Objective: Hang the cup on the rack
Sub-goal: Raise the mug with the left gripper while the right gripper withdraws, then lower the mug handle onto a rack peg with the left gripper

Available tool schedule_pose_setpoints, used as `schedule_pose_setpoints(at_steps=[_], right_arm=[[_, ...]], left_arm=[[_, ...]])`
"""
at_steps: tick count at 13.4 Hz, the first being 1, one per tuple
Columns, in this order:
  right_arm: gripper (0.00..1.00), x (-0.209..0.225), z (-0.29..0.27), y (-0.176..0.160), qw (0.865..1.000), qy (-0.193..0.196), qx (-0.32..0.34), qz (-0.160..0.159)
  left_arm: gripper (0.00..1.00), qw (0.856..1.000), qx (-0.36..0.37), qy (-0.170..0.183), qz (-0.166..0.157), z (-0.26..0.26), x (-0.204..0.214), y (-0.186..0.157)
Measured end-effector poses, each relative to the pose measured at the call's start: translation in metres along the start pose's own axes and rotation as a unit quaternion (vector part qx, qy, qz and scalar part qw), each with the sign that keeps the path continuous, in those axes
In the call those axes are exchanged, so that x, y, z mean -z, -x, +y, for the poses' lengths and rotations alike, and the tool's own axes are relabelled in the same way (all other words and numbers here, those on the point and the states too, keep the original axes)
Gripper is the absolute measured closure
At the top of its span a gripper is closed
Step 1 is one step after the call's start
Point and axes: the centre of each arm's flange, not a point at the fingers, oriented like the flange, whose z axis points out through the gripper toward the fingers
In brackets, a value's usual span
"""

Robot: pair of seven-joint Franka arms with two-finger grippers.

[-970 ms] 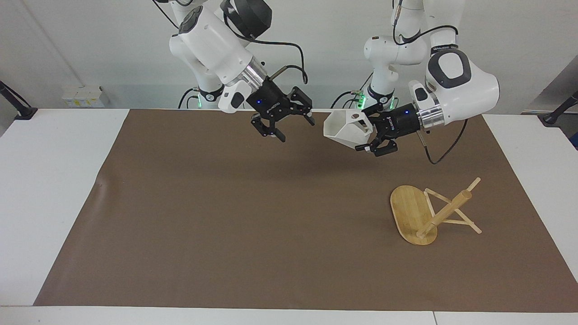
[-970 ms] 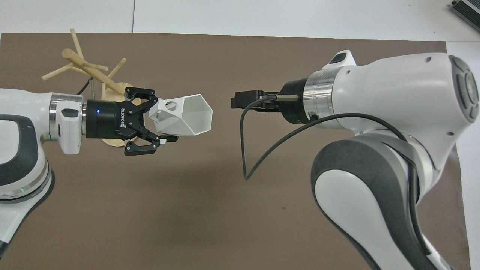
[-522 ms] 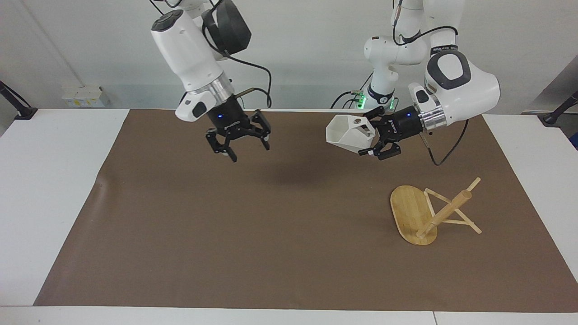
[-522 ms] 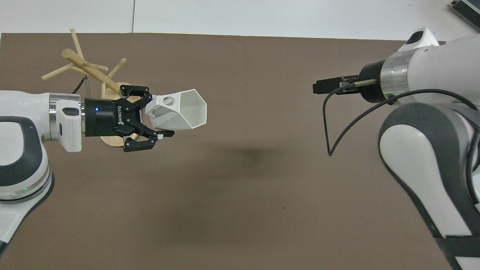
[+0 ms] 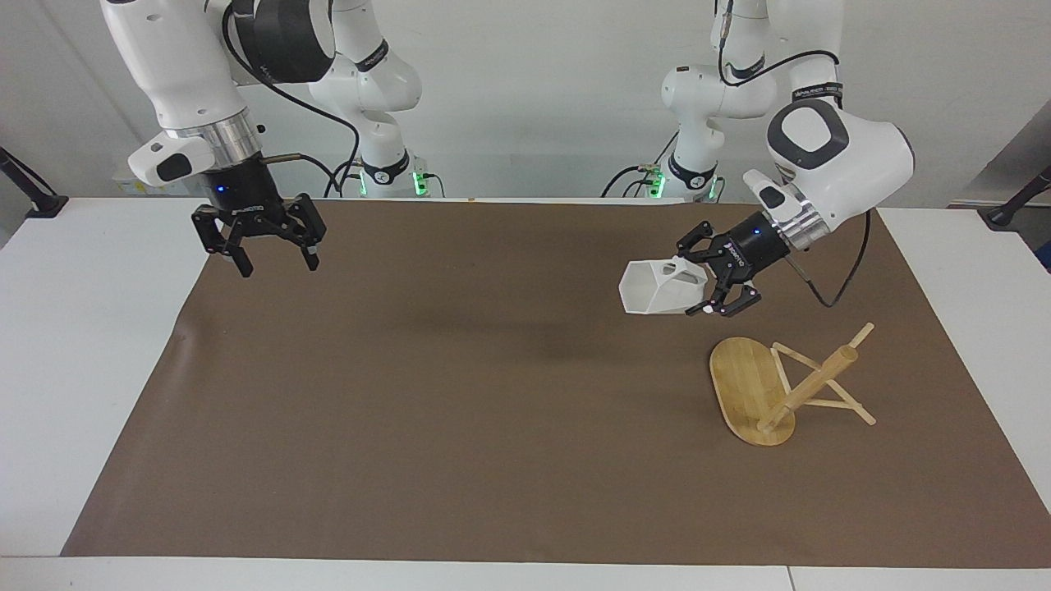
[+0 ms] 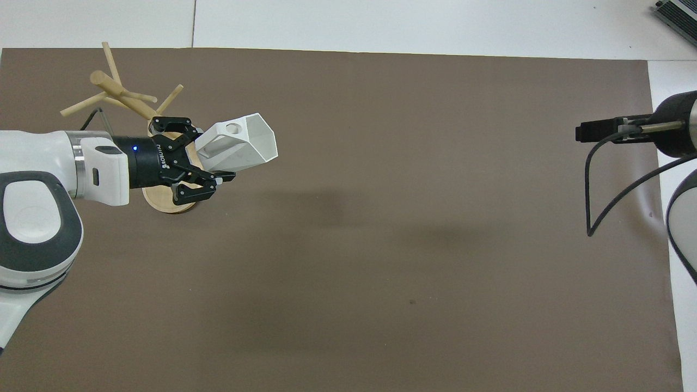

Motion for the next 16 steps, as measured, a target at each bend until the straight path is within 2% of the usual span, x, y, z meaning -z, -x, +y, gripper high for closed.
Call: schedule_pose_setpoints(at_steps=[4, 7, 8, 11, 16], right_arm=[[0.0, -0.005, 0.003, 0.007, 0.998, 0.042, 0.017, -0.033], [0.0, -0.007, -0.002, 0.014, 0.997, 0.043, 0.022, -0.062], [0.0, -0.004, -0.005, 0.015, 0.997, 0.043, 0.023, -0.066], [0.0, 0.014, -0.015, 0.013, 0.996, 0.042, 0.03, -0.068], [0.0, 0.029, -0.023, 0.018, 0.995, 0.04, 0.019, -0.091]], left_arm=[[0.26, 0.995, 0.071, -0.041, -0.054, 0.004, -0.015, -0.002], [0.26, 0.984, 0.11, -0.078, -0.113, 0.005, -0.019, -0.007], [0.26, 0.98, 0.132, -0.089, -0.122, 0.004, -0.018, -0.008], [0.26, 0.968, 0.191, -0.108, -0.122, 0.004, -0.018, -0.014], [0.26, 0.965, 0.195, -0.136, -0.114, -0.014, -0.009, -0.029]])
